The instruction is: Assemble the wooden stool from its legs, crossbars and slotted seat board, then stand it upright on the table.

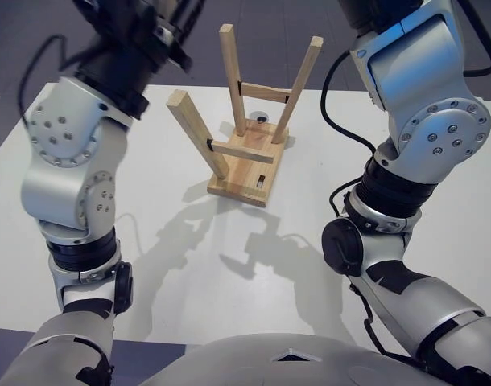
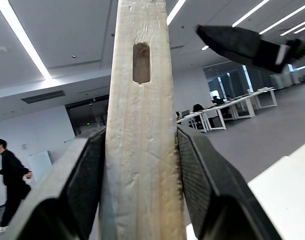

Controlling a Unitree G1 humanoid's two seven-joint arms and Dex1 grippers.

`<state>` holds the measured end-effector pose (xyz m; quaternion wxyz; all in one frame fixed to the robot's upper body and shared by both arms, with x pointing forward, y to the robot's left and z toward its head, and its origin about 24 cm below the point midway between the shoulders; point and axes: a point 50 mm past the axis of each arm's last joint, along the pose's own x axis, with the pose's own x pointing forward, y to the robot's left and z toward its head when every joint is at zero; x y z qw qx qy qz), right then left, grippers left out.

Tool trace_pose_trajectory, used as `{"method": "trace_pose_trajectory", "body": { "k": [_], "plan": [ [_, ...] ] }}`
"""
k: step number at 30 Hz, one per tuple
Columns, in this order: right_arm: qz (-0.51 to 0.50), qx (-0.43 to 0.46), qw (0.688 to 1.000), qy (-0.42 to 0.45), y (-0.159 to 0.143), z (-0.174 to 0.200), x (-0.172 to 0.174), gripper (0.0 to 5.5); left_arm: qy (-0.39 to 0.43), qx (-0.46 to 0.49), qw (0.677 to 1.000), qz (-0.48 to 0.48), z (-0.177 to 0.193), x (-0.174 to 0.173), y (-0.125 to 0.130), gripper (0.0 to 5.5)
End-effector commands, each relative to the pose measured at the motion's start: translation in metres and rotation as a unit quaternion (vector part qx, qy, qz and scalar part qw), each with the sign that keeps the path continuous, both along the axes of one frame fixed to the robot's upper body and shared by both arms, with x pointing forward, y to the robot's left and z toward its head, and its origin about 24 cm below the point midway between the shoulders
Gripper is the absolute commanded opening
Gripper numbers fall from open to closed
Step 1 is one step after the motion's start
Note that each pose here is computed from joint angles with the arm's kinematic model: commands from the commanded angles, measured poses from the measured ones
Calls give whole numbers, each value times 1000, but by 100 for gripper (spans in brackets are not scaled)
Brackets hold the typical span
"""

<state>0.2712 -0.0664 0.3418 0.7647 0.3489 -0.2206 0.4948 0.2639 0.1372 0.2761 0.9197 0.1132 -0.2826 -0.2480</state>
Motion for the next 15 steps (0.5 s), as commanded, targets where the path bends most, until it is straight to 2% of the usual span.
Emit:
{"method": "trace_pose_trajectory", "body": {
  "k": [1,7,9,13,15],
  "plan": [
    [-2,-4,1000,4,-4,2,8,540,16,19,1000,-14,-15,-2,-11,208],
    [-33,-6,998,56,-22,-12,32,540,20,19,999,-25,-20,-8,-16,207],
    [-60,-13,996,66,-17,-5,42,540,16,21,999,-21,-19,-8,-17,207],
    [-89,10,996,-9,-36,24,33,540,20,23,1000,-7,-22,-6,-15,206],
    [-102,14,995,-16,-45,30,35,540,19,22,1000,-7,-23,-7,-16,206]
  ]
}}
